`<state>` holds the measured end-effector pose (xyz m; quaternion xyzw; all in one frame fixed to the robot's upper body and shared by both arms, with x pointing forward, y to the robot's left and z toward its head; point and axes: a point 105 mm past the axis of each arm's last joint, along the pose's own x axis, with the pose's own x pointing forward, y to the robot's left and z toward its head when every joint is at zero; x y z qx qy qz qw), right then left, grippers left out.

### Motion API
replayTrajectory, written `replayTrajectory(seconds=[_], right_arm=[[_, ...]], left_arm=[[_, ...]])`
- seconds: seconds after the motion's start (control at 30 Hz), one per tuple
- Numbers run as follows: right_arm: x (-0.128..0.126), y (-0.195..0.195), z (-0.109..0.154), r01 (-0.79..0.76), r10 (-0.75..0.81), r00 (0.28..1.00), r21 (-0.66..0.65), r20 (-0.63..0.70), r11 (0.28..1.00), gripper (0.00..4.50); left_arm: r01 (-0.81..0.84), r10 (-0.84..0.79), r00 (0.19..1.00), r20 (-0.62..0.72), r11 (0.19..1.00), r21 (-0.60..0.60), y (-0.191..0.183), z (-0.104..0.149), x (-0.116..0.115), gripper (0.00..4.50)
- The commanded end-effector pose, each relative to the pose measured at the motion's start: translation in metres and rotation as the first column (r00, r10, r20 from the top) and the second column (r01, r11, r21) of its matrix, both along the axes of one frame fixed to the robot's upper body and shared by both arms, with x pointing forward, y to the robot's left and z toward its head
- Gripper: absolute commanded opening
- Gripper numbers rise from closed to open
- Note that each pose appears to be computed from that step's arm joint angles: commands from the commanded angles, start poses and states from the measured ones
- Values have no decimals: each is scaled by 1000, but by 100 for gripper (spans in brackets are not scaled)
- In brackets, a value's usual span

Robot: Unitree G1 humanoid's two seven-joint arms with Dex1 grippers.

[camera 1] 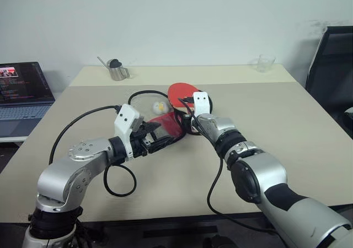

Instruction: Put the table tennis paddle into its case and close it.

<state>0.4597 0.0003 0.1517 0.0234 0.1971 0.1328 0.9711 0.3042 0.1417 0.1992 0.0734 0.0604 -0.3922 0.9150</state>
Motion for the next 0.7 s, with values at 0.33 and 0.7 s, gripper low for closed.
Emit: replayTrajectory(seconds=[0.33, 0.7], right_arm=[[4, 10, 25, 4, -6, 994, 21, 107, 1000, 108], [6, 2, 21, 30, -28, 994, -14, 110, 999, 108]], left_arm=[[-40, 39, 998, 58, 999, 16, 7, 15, -12, 366], [-57, 57, 997, 48, 998, 8, 6, 11, -16, 366]])
